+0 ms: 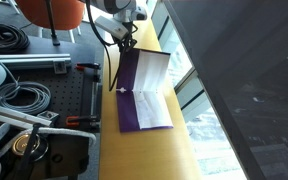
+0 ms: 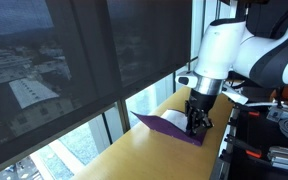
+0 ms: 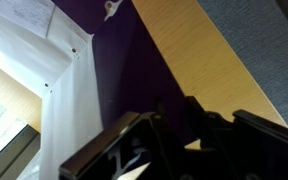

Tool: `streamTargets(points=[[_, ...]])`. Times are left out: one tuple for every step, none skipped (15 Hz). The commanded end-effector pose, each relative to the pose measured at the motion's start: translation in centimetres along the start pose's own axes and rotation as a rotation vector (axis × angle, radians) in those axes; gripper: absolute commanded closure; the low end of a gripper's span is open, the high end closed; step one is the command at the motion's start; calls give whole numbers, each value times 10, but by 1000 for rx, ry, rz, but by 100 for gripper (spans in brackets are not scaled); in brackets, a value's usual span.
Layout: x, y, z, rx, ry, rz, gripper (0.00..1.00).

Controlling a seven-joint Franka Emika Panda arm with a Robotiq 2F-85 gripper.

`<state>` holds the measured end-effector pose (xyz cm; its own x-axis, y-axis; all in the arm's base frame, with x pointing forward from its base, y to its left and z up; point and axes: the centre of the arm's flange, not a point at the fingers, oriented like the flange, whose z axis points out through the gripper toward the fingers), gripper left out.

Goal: Open up the folder

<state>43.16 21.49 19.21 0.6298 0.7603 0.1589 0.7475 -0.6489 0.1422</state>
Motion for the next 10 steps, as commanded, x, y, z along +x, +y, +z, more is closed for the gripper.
streamTargets(points=[[0, 30, -8, 16, 25, 27, 39], [-5, 35, -11, 25, 24, 40, 31], [-12, 39, -16, 39, 26, 55, 24], [-17, 45, -19, 50, 27, 66, 16], [-23, 49, -25, 66, 31, 78, 9], [-31, 56, -36, 91, 37, 106, 2], [-37, 62, -42, 116, 40, 139, 0], [-45, 71, -48, 142, 48, 175, 0], [-54, 86, -56, 177, 54, 228, 0], [-62, 103, -59, 198, 63, 276, 0]])
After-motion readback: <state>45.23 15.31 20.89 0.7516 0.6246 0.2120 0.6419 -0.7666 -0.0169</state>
